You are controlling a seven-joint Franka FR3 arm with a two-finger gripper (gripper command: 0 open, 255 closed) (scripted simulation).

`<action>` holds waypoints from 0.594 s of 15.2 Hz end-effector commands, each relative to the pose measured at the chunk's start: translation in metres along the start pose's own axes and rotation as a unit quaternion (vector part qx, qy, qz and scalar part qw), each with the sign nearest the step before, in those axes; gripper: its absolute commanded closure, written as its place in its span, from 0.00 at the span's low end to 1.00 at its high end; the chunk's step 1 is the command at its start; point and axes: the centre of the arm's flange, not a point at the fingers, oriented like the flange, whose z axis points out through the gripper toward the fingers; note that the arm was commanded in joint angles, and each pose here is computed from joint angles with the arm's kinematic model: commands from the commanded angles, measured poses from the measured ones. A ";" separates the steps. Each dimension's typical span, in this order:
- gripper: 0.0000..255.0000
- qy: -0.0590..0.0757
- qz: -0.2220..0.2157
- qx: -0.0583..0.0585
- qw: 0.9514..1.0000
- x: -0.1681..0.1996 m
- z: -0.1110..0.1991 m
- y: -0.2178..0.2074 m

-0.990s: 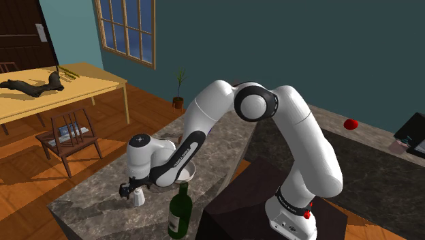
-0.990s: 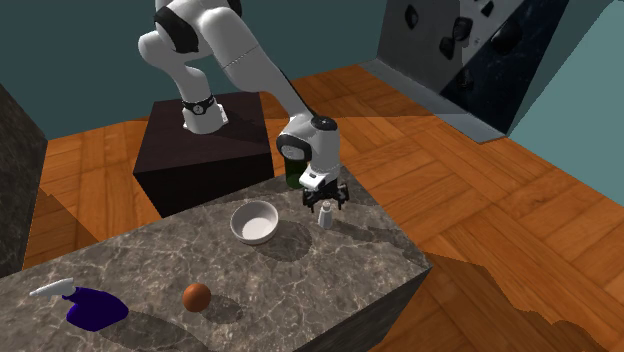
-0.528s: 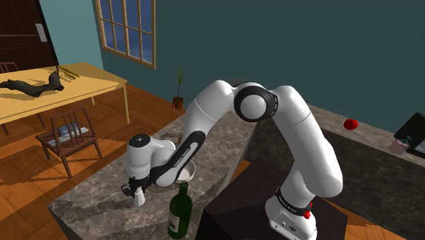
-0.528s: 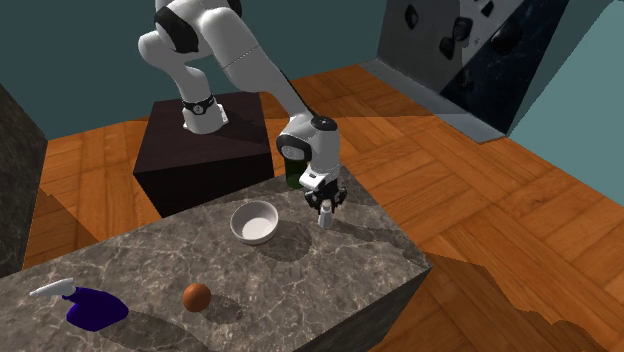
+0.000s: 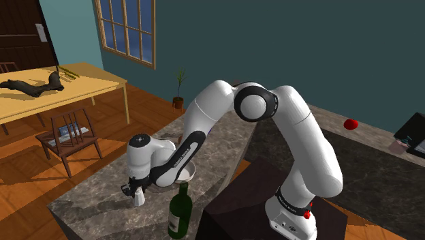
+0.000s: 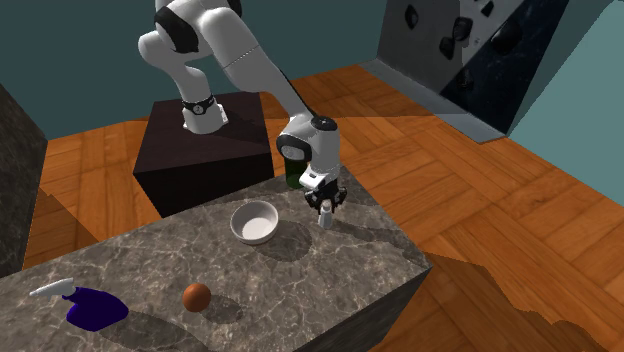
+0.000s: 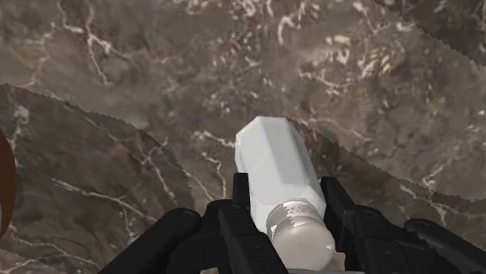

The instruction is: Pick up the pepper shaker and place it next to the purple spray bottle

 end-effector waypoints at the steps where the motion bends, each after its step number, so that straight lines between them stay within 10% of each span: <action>1: 1.00 0.000 0.000 0.000 1.000 0.000 -0.005 0.000; 9: 1.00 0.000 0.000 0.000 1.000 0.004 -0.047 -0.002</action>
